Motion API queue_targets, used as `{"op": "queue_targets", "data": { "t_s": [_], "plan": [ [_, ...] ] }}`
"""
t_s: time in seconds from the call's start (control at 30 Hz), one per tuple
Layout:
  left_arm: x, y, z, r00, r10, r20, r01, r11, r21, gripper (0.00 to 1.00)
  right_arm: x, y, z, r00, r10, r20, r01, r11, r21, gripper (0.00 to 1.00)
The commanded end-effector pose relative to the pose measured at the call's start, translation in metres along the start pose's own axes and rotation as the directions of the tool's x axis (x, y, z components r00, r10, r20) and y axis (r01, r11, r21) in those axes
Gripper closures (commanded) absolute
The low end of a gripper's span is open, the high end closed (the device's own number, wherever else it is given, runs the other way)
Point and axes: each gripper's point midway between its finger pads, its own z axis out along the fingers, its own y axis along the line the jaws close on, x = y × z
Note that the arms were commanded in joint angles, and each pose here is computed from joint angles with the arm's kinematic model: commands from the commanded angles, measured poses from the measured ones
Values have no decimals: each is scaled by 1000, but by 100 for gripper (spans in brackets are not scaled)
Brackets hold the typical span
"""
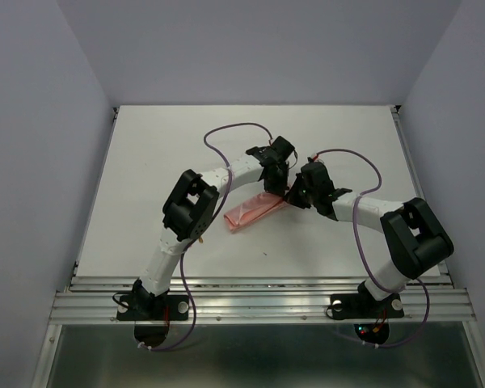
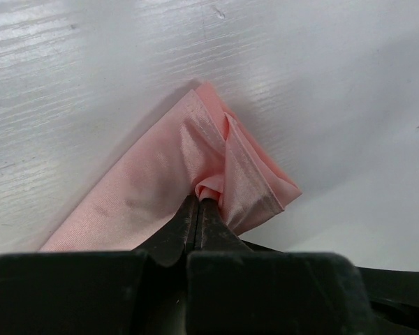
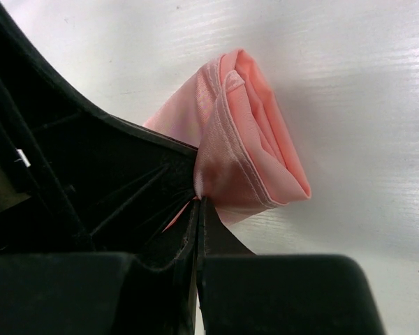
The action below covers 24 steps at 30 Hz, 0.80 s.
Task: Fold the napkin into a case and place the utensils inside
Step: Stuff the top corner of the smaller-rectangle-folded napkin into the folded napkin.
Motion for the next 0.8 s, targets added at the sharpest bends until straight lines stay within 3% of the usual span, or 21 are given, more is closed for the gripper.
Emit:
{"op": "queue_targets", "data": {
  "t_s": [0.0, 0.27, 0.4, 0.57, 0.77],
  "plan": [
    [5, -23, -16, 1000, 7, 10, -8, 995, 101, 100, -1, 7, 1, 1000, -16, 11, 16, 999, -34, 99],
    [18, -12, -8, 1000, 18, -14, -17, 996, 82, 100, -6, 6, -15, 999, 4, 52, -2, 1000, -28, 71],
    [17, -13, -8, 1000, 22, -9, -21, 996, 88, 100, -20, -16, -29, 989, 108, 99, -107, 994, -7, 57],
    [18, -13, -7, 1000, 24, -12, -23, 996, 90, 100, -17, -34, -35, 980, 175, 97, -177, 984, 6, 51],
    [19, -12, -8, 1000, 28, -10, -27, 996, 88, 100, -5, -44, -27, 974, 219, 58, -221, 975, 30, 55]
  ]
}}
